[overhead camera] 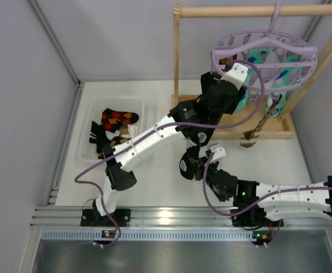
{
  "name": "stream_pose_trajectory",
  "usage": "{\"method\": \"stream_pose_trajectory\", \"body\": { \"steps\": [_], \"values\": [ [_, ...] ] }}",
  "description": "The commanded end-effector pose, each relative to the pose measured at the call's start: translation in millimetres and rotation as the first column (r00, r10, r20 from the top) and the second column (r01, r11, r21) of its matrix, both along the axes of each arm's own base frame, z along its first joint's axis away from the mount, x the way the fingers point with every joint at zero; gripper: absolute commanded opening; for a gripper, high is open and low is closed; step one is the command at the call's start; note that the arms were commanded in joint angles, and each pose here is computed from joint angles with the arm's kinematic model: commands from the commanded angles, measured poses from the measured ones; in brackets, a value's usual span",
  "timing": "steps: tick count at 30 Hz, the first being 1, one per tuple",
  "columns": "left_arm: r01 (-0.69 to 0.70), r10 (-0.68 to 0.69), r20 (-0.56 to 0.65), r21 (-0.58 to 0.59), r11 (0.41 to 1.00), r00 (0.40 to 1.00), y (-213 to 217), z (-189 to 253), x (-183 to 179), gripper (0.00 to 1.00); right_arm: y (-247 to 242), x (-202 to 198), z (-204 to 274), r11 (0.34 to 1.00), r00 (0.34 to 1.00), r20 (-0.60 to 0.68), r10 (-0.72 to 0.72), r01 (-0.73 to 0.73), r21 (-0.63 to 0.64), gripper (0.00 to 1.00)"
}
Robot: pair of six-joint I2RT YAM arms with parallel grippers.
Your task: Remove the socks clipped to the hanger
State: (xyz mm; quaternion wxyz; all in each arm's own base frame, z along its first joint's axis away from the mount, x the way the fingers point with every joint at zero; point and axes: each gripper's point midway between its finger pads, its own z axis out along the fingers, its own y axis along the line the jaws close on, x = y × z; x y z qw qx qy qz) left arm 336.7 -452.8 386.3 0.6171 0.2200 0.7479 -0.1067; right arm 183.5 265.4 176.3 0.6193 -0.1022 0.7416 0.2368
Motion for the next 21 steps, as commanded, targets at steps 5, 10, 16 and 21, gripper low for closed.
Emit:
{"method": "stream_pose_trajectory", "body": {
  "steps": [5,10,16,21],
  "values": [
    [-0.133,0.132,-0.019,-0.117,0.984,0.991,73.8,33.6,-21.9,0.96,-28.8,-7.7,10.7,0.997,1.000,-0.010,-0.025,0.026,0.076,0.00],
    [-0.322,0.323,-0.023,-0.190,0.928,0.946,169.4,46.5,-46.1,0.98,-43.1,-7.4,17.1,0.996,0.999,0.002,-0.047,0.047,0.079,0.00],
    [-0.449,0.423,-0.160,-0.192,0.873,0.892,271.5,-7.2,-71.9,0.98,-27.2,-5.5,44.5,0.999,0.999,0.046,0.009,-0.011,0.037,0.00],
    [-0.563,0.532,-0.214,-0.124,0.817,0.819,353.4,-42.9,-85.9,0.98,34.8,-4.1,82.8,0.961,0.960,0.049,0.274,-0.275,0.021,0.00]
  ]
}}
